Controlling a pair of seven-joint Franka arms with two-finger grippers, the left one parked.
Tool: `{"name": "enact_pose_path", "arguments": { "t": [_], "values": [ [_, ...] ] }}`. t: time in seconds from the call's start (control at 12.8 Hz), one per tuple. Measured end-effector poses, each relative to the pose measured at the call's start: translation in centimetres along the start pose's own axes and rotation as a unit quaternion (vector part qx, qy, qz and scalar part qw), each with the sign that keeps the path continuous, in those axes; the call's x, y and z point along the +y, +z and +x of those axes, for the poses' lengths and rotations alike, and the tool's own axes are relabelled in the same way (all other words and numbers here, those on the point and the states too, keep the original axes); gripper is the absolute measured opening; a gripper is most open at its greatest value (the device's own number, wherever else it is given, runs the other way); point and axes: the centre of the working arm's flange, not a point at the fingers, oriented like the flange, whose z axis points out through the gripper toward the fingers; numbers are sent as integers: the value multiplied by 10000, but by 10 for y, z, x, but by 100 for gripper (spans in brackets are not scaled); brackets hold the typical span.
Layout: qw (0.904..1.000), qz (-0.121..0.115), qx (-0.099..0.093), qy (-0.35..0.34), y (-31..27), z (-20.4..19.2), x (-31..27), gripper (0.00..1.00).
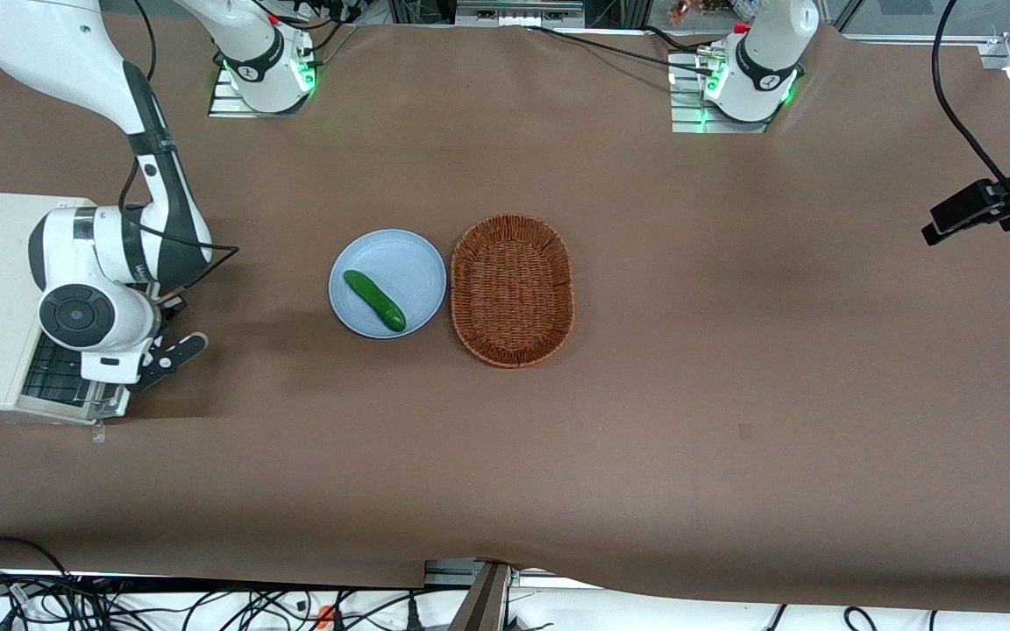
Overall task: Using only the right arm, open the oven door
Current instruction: 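Pull the handle outward and down with the right gripper, swinging the door open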
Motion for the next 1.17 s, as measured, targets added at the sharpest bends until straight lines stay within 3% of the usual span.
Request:
{"name": "enact_pose_path", "arguments": {
  "t": [0.39, 1.01, 1.17],
  "values": [
    [9991, 321, 219, 141, 34, 22, -7, 1],
    [9881, 1176, 567, 813, 58, 20, 4, 1],
    [9860, 1231, 575, 967, 58, 20, 4, 1]
  ]
}}
